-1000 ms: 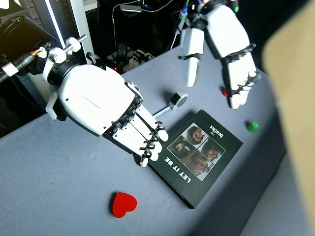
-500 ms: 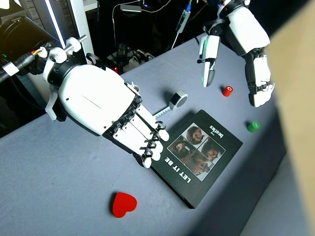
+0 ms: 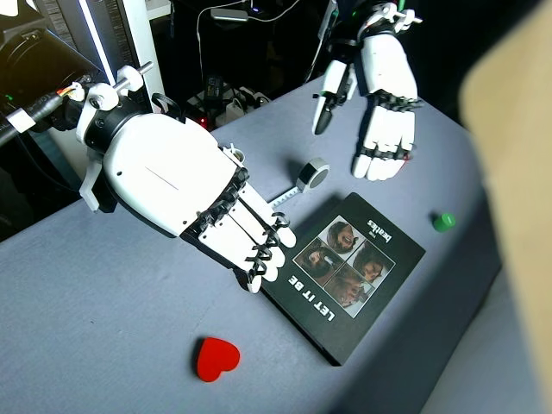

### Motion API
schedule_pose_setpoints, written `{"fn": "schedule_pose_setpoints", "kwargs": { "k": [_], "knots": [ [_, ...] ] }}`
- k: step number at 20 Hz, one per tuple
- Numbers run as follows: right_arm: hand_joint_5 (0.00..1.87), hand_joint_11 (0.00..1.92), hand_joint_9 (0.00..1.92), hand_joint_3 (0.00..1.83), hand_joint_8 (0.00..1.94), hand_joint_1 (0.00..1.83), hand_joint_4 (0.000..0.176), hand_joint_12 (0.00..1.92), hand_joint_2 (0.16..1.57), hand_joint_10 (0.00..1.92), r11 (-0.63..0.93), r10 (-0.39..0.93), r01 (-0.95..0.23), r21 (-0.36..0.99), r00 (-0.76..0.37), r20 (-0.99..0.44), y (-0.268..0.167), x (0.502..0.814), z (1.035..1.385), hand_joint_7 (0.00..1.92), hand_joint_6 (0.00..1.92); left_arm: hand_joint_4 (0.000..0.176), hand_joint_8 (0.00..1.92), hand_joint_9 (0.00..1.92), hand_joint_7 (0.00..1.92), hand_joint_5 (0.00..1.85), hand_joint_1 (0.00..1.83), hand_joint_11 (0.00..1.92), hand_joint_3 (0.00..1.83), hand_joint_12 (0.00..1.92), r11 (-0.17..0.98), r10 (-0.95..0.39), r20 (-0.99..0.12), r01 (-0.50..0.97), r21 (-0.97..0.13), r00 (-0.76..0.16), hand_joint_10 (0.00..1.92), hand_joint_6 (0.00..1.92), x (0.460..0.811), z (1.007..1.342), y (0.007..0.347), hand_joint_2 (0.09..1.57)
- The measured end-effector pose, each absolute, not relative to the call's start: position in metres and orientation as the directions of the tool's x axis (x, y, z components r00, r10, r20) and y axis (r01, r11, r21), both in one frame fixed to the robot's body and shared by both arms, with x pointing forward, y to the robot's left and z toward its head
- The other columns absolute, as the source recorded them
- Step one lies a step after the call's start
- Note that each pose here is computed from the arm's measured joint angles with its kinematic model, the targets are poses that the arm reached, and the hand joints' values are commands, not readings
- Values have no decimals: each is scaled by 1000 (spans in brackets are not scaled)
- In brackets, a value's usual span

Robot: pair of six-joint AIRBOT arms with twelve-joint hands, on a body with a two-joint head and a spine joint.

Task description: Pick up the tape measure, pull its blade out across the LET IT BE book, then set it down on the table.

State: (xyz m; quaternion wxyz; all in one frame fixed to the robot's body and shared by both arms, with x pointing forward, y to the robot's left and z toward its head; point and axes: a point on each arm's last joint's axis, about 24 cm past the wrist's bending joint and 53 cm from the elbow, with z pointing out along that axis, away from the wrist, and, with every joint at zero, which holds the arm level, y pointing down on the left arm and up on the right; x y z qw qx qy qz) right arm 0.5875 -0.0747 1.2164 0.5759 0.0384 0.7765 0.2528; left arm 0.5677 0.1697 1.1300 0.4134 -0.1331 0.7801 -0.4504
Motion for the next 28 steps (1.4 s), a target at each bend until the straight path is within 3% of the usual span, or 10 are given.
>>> {"fn": "schedule_pose_setpoints", "kwargs": {
  "k": [4, 6, 9, 14, 28],
  "knots": [
    [239, 0, 292, 2, 0, 128, 29, 926, 1233, 5, 868, 350, -234, 437, -335, -875, -74, 587, 1216, 309, 0, 0, 7, 466, 506, 537, 894, 253, 2, 577, 495, -590, -449, 138, -858, -671, 2, 3, 552, 1101, 172, 1011],
    [237, 0, 295, 1, 1, 128, 28, 881, 1235, 4, 868, 350, -234, 437, -335, -875, -74, 587, 1216, 313, 0, 0, 5, 467, 507, 535, 888, 263, 7, 578, 475, -586, -439, 150, -867, -681, 2, 2, 551, 1097, 172, 1027],
    [275, 0, 348, 2, 1, 116, 24, 984, 1243, 5, 868, 350, -234, 437, -335, -875, -74, 587, 1216, 377, 0, 0, 5, 469, 512, 539, 888, 267, 6, 574, 448, -594, -416, 147, -882, -688, 2, 2, 554, 1090, 174, 1030],
    [271, 0, 316, 0, 0, 137, 23, 902, 1236, 2, 868, 350, -235, 437, -336, -875, -74, 587, 1216, 345, 2, 0, 1, 470, 512, 542, 888, 278, 4, 570, 426, -606, -384, 124, -896, -696, 1, 2, 552, 1071, 177, 1033],
    [298, 0, 331, 0, 0, 216, 19, 980, 1200, 0, 867, 350, -236, 438, -337, -874, -73, 587, 1216, 378, 0, 0, 0, 461, 498, 520, 923, 260, 3, 549, 445, -600, -400, 126, -887, -693, 0, 0, 563, 1041, 187, 1043]
  ]
}}
